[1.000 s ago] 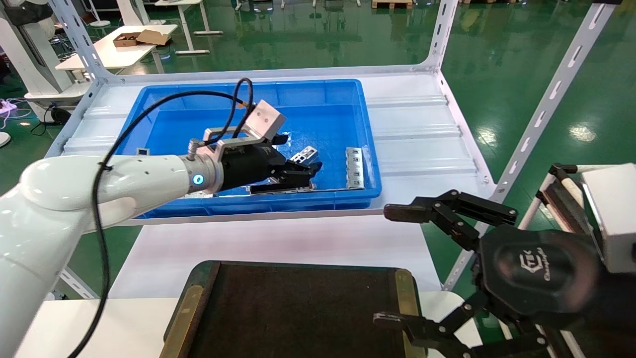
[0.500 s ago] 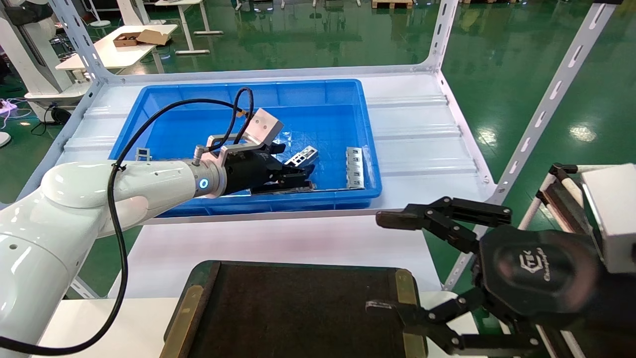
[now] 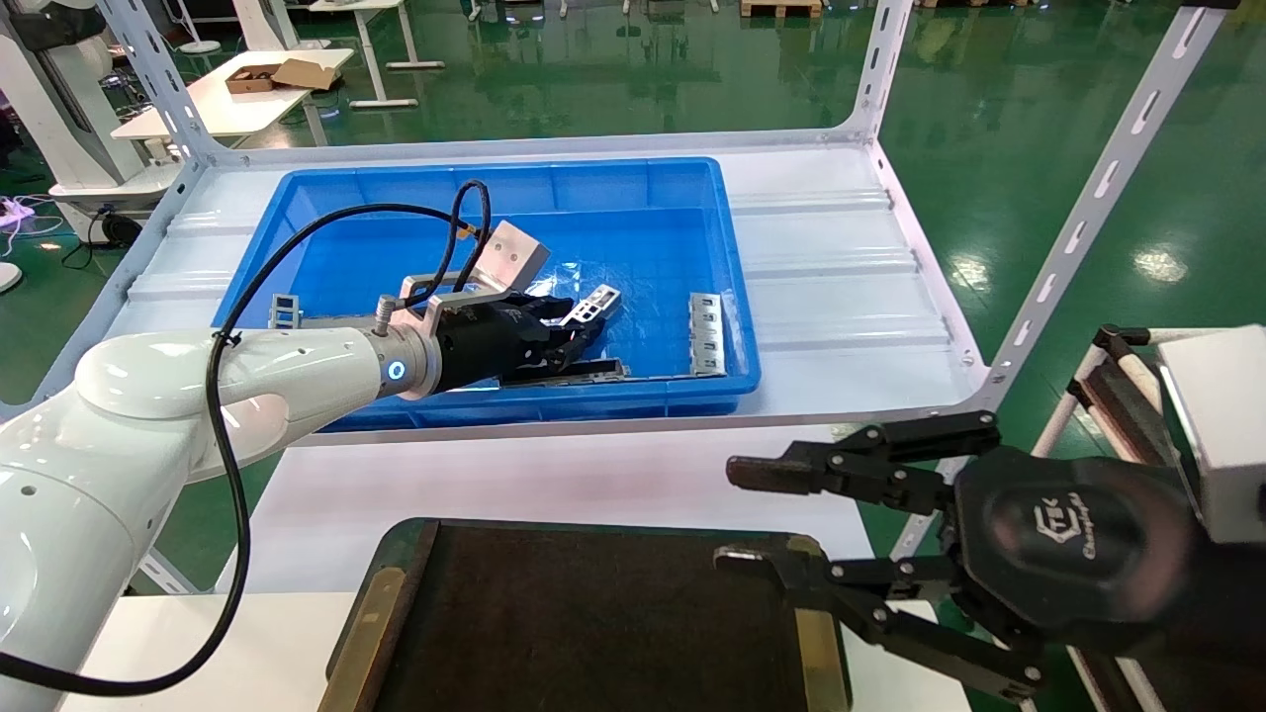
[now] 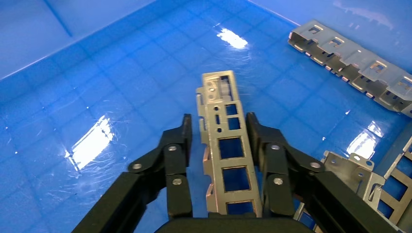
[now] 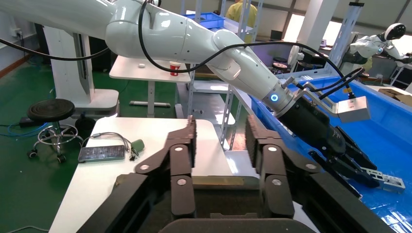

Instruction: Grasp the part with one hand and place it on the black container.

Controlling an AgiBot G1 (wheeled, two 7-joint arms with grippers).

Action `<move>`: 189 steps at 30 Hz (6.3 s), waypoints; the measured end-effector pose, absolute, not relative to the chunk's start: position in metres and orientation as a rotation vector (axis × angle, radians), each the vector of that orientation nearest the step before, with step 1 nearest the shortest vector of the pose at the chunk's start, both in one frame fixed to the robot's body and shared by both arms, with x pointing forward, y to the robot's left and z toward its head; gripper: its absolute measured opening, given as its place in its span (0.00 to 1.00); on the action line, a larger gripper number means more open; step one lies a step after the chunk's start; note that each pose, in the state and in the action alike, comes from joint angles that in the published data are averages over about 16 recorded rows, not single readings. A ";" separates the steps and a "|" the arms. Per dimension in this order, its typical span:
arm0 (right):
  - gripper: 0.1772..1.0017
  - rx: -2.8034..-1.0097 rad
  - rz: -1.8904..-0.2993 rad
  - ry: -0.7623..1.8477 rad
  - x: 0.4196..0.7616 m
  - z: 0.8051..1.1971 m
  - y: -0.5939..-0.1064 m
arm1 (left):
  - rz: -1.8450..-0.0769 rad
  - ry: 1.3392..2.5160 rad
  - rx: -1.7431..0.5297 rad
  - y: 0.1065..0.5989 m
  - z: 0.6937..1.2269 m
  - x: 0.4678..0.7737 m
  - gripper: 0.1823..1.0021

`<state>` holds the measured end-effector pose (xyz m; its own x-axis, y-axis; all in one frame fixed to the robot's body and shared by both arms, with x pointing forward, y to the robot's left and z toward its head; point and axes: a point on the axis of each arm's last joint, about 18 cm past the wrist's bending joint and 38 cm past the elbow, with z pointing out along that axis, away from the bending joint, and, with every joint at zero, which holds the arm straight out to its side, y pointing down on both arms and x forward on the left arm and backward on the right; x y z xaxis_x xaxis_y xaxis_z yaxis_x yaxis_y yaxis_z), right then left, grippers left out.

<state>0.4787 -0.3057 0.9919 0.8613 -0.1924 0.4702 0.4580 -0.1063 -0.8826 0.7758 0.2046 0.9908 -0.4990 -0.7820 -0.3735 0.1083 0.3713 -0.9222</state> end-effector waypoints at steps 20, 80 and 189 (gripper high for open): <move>0.05 -1.587 -0.556 -0.214 0.479 0.992 -0.306 | -1.568 1.705 -0.468 0.198 1.043 0.741 0.17; 0.02 -1.587 -0.556 -0.214 0.479 0.992 -0.306 | -1.532 1.639 -1.318 0.136 0.708 0.711 0.17; 1.00 -1.587 -0.556 -0.214 0.479 0.992 -0.306 | -1.680 1.770 0.091 0.313 0.957 0.525 1.00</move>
<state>0.4787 -0.3057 0.9919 0.8613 -0.1924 0.4702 0.4580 -0.1063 -0.8826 0.5255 0.3131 0.9565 -0.7625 -0.3951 -0.5123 0.4909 0.1625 -0.8559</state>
